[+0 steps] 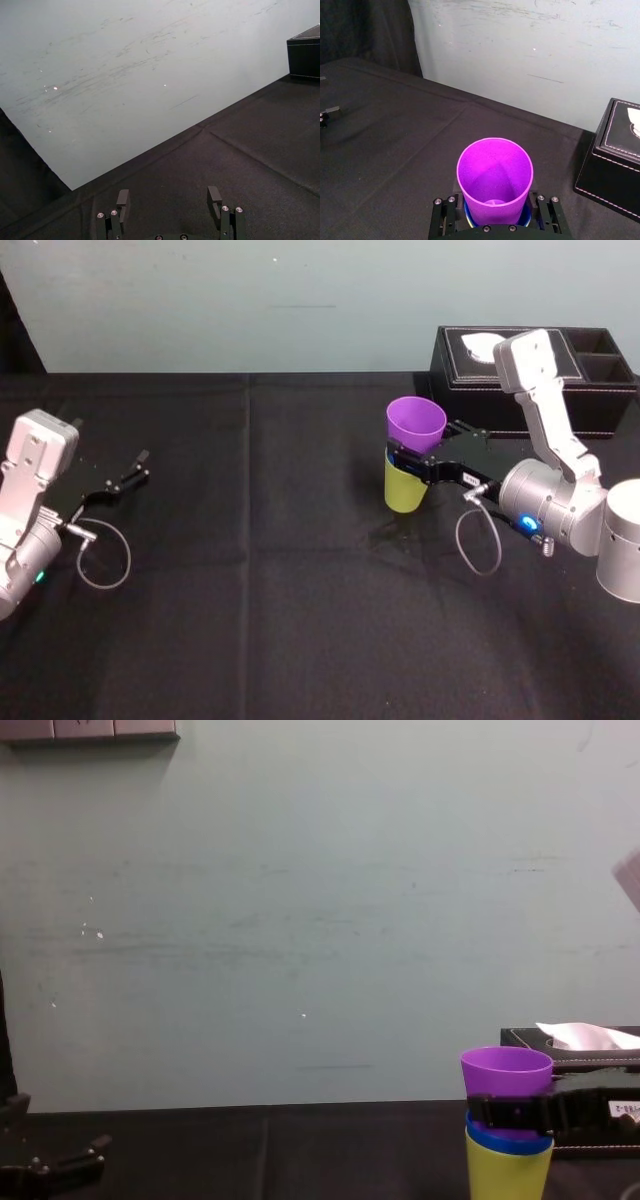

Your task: Stack the three plastic cups sequentially using one hand.

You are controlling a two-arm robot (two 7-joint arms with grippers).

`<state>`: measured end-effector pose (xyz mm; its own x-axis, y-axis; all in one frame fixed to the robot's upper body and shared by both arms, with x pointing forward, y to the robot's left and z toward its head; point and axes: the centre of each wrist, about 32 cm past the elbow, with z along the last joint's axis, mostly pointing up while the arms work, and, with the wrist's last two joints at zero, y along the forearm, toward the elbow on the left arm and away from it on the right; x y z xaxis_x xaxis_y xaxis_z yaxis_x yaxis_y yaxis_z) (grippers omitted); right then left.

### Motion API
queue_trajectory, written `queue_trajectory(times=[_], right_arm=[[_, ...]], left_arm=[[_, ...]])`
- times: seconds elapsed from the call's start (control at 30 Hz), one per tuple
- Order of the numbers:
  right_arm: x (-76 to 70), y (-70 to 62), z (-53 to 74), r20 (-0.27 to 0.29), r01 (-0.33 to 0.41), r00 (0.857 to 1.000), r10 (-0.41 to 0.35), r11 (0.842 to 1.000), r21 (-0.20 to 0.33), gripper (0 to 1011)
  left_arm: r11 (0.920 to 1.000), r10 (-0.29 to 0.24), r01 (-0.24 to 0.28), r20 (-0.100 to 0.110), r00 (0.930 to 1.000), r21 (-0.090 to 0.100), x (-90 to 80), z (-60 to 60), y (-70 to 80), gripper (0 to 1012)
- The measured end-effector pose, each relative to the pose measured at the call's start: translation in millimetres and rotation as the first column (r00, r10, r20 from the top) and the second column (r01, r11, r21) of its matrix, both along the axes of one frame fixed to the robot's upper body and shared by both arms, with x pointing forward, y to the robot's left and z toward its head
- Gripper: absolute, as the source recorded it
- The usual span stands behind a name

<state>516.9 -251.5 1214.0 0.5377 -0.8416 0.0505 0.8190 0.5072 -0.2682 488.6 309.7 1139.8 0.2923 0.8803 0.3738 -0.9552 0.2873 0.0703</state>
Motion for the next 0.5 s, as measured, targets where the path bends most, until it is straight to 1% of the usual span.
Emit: queue_trajectory(times=[0.37, 0.43, 0.5], right_arm=[[0.1, -0.1, 0.4, 0.001, -0.001, 1.0, 0.001, 1.0, 0.0, 729], [0.1, -0.1, 0.5, 0.001, -0.001, 1.0, 0.001, 1.0, 0.0, 764], [0.1, -0.1, 0.6, 0.001, -0.001, 1.0, 0.001, 1.0, 0.001, 830]], left_arm=[[1.0, 0.0, 0.0, 0.0, 1.0, 0.0, 0.0, 0.0, 0.0, 1011], [1.0, 0.0, 0.0, 0.0, 1.0, 0.0, 0.0, 0.0, 0.0, 1012], [1.0, 0.0, 0.0, 0.0, 1.0, 0.0, 0.0, 0.0, 0.0, 1011]])
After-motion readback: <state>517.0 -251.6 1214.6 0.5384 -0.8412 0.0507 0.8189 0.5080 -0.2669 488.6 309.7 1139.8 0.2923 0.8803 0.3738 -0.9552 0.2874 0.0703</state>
